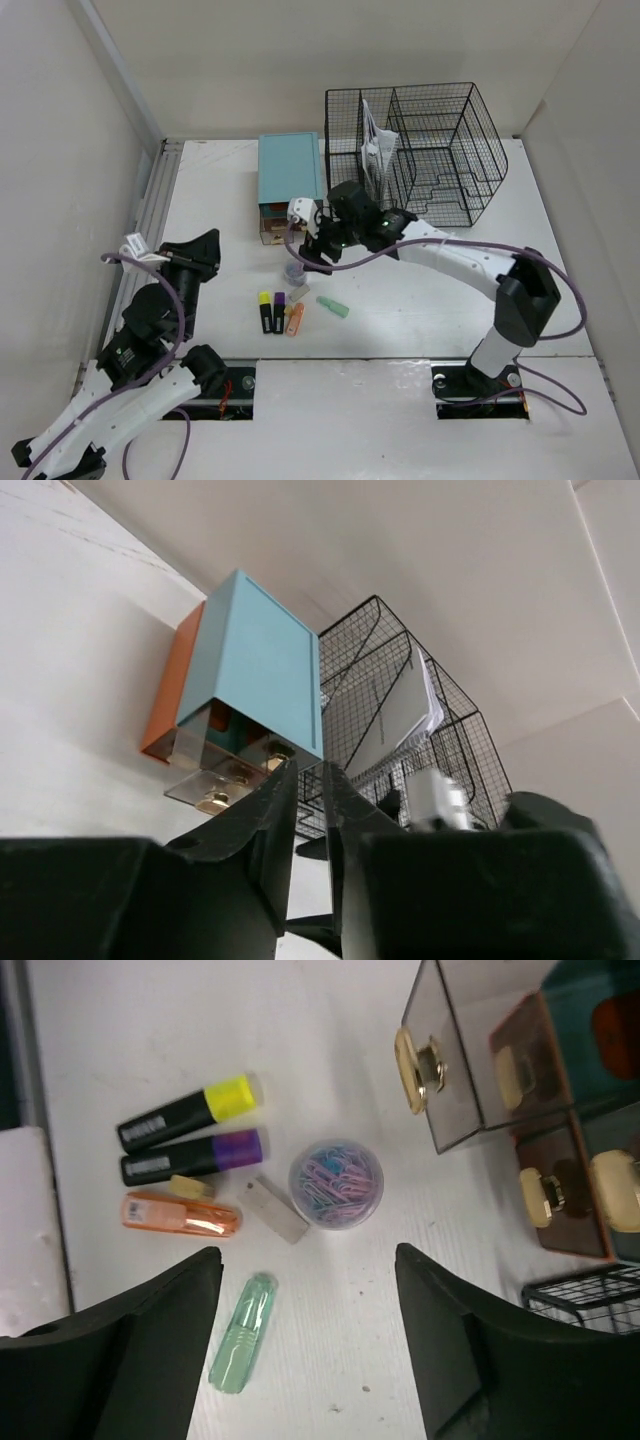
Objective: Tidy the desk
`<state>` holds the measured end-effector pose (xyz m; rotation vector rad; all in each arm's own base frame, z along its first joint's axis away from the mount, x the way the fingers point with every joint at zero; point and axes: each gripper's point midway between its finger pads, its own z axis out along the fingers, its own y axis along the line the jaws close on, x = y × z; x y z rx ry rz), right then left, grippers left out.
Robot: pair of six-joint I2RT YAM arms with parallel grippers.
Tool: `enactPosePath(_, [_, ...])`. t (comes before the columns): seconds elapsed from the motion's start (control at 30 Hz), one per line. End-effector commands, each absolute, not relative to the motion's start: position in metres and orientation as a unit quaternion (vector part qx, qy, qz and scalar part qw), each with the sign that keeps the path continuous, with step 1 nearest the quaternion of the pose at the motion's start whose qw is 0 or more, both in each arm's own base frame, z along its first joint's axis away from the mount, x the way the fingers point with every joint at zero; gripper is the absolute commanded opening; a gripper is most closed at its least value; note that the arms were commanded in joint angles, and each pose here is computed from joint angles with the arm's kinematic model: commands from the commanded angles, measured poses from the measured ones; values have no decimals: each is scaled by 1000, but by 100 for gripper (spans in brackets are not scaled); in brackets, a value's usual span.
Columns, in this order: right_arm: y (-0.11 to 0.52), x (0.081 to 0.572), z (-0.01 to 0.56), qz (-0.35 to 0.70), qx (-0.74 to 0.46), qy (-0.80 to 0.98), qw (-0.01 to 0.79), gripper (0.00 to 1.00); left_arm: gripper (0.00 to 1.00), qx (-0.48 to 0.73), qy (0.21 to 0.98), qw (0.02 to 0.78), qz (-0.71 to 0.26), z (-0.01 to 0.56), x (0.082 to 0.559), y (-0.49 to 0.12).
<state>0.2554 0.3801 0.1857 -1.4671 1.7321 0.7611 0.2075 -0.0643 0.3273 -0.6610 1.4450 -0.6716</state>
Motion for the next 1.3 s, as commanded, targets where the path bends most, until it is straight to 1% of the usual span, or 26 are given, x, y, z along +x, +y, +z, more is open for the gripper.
enactPosePath(0.0, [395,269,164,268,-570,682,371,76,14,-302,637,655,-272,321,200,-46])
enactPosePath(0.03, [399,269,159,263,-572,684,368,78,19,-299,635,654,-281,323,198,-47])
enactPosePath(0.07, [402,267,142,262,-577,689,351,82,22,-300,632,655,-284,323,195,-44])
enactPosePath(0.17, [411,270,117,240,-579,703,337,90,36,-295,637,650,-290,321,193,-46])
enactPosePath(0.23, [416,278,111,223,-569,714,342,93,40,-295,637,650,-290,320,191,-45])
enactPosePath(0.37, [420,292,110,207,-553,724,356,95,41,-298,630,653,-297,323,188,-41])
enactPosePath(0.4, [423,293,108,208,-549,729,352,99,43,-295,631,651,-300,323,188,-43])
enactPosePath(0.47, [426,293,105,213,-547,732,346,99,45,-295,631,651,-300,323,188,-43])
enactPosePath(0.63, [434,299,83,212,-530,752,331,99,45,-293,629,651,-306,325,186,-43])
enactPosePath(0.73, [443,303,83,220,-522,756,328,99,45,-294,626,652,-309,326,185,-42])
enactPosePath(0.77, [442,299,72,221,-525,760,312,99,45,-294,626,652,-309,326,185,-42])
enactPosePath(0.9, [444,301,71,223,-521,762,312,99,45,-292,628,654,-306,326,185,-41])
enactPosePath(0.93, [444,301,71,223,-521,762,312,97,45,-293,625,655,-309,327,183,-40])
enactPosePath(0.97, [444,301,71,223,-521,762,312,91,45,-293,625,655,-309,327,183,-40])
enactPosePath(1.07, [439,297,62,221,-519,769,301,78,45,-293,625,655,-309,327,183,-40])
enactPosePath(1.1, [437,295,64,221,-519,769,301,69,45,-293,625,655,-309,327,183,-40])
enactPosePath(1.17, [435,293,71,224,-515,769,304,59,45,-293,625,655,-309,327,183,-40])
enactPosePath(1.2, [431,290,69,223,-515,771,301,51,45,-290,626,656,-306,327,183,-40])
enactPosePath(1.27, [432,282,87,225,-519,762,315,45,45,-291,623,657,-309,328,182,-38])
